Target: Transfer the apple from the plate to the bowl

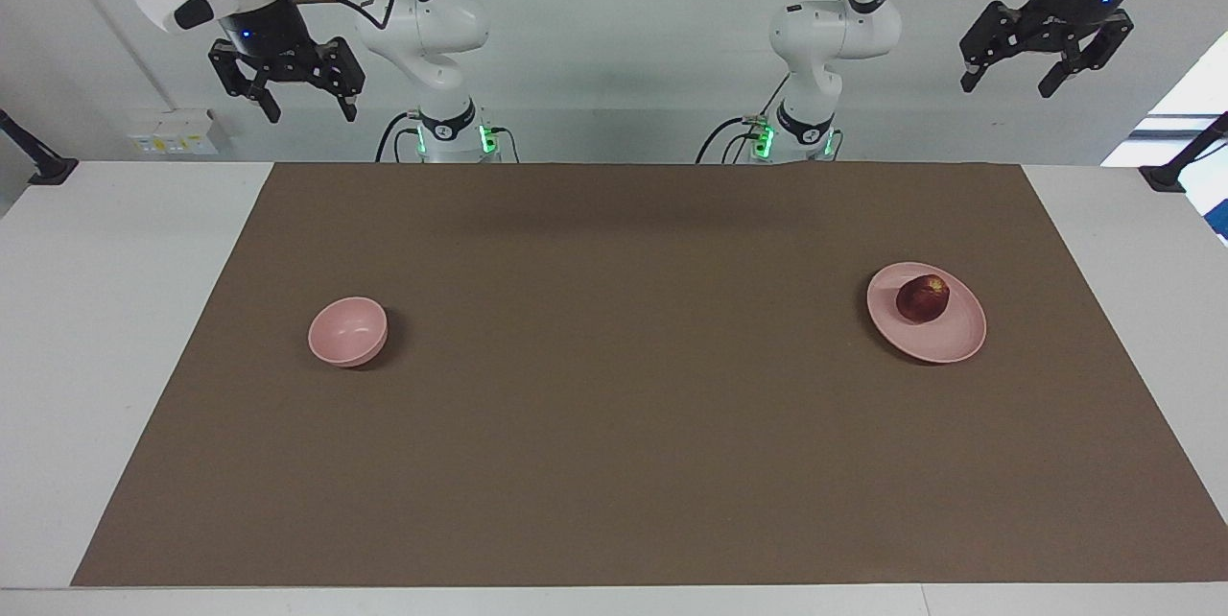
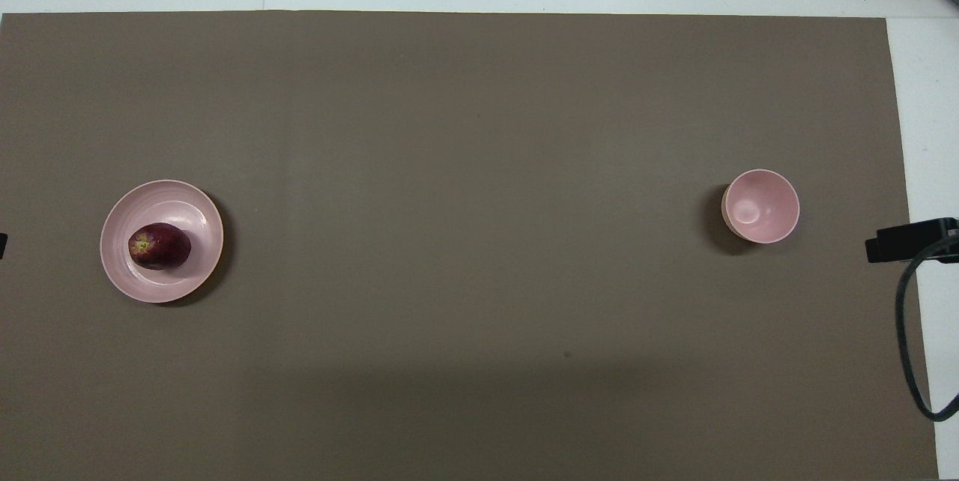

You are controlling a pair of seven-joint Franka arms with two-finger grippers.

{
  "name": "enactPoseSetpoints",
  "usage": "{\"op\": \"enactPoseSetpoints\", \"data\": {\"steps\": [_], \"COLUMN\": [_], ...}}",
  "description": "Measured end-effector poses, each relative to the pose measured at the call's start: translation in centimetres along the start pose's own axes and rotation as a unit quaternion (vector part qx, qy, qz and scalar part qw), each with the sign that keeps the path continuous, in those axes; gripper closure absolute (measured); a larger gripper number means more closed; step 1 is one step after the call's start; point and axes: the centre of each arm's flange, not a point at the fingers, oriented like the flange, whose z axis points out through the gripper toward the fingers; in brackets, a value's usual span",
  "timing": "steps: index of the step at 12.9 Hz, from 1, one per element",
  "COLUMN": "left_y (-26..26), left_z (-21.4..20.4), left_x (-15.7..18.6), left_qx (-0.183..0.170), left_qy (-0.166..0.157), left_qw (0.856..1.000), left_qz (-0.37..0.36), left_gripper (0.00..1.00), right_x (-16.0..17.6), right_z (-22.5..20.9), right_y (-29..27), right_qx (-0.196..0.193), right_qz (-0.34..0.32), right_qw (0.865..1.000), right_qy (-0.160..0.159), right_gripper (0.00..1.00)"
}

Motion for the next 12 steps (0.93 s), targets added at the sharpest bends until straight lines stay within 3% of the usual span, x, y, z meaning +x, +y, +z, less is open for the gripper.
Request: {"op": "enactPoseSetpoints", "data": {"steps": [12], "left_y": [0.82], "left_z": [-0.67], "left_x": [-0.6], "left_qx": [0.001], "left_qy": [0.007], "left_qw": [1.0], "left_qz": [0.008], "left_gripper": [0.0], "right_x": [-0.01], "right_z": [0.07], "right_y": [0.19], "right_qx": [0.0], "right_qz": [0.002], "right_qw": [1.0], "right_qy": [-0.001], "right_gripper": [0.0]}}
